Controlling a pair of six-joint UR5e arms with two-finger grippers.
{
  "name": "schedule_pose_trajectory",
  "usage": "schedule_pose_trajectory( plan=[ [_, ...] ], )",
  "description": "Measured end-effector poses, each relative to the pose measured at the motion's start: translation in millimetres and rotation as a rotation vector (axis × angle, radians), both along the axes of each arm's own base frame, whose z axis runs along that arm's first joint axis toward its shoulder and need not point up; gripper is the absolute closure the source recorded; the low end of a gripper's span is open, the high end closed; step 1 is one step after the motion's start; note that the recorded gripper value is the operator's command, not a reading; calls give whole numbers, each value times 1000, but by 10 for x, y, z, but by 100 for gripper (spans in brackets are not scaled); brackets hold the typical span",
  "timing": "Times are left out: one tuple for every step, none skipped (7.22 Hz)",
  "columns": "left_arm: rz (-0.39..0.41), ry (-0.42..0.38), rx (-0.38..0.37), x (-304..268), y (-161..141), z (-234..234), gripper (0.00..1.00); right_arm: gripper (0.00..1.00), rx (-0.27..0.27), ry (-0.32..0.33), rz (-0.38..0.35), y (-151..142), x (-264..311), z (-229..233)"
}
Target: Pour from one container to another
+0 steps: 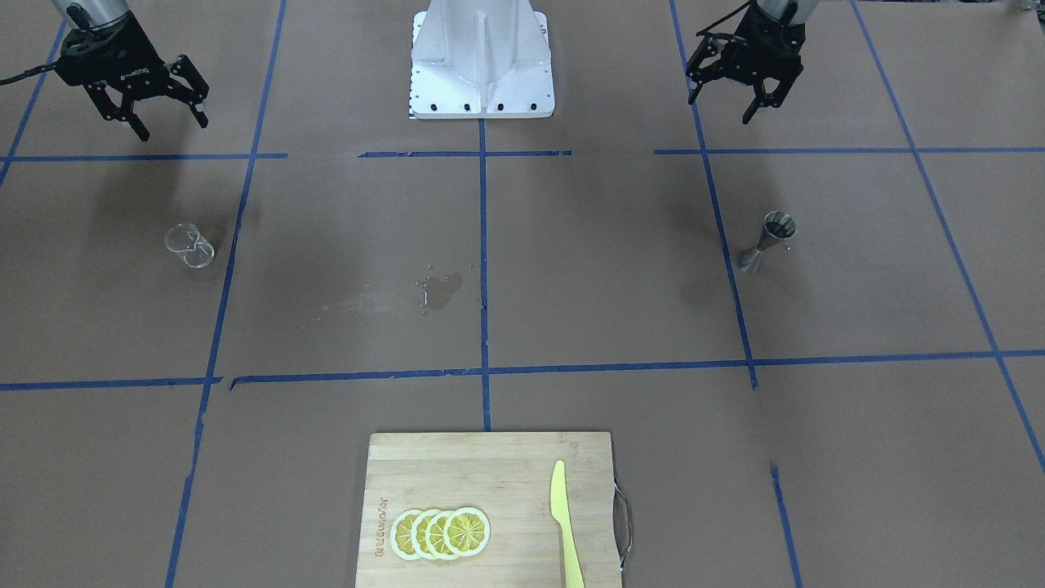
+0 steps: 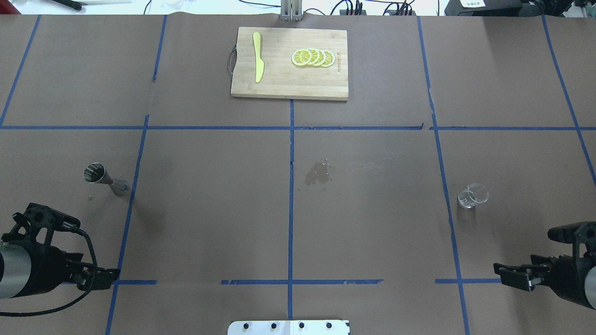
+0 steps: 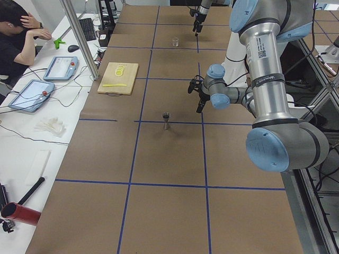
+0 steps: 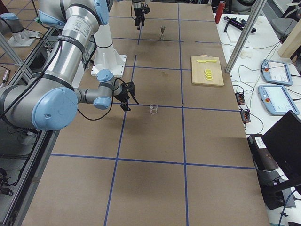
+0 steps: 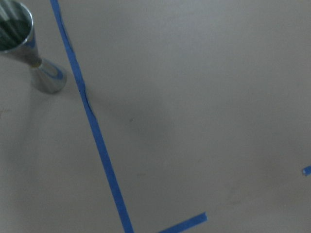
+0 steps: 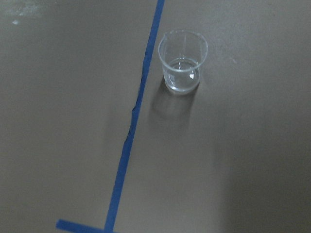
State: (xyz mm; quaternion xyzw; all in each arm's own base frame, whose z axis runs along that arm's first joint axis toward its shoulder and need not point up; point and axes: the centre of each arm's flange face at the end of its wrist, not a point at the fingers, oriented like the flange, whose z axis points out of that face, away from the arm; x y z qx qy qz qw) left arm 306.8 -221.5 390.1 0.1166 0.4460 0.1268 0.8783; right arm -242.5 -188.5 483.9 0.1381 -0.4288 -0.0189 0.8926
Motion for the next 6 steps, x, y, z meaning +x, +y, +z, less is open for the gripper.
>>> schedule_pose_trajectory(
  plan=[
    [32,-13,-38,2,-3,-14,0,0,-91,0,-33,-85,138,-182],
    [65,-13,-76,2,-24,-60,0,0,-153,-3,-50,-246,320,-374],
    [93,-12,-98,0,-53,-118,0,0,-169,1,-65,-416,501,-473],
    [111,-19,-96,-26,-154,-204,0,0,-167,11,-79,-593,657,-522],
    [103,-38,-70,-91,-394,-339,0,0,-157,32,-86,-779,790,-556],
    [82,-71,-29,-170,-722,-534,0,0,-143,68,-89,-966,911,-563]
  ],
)
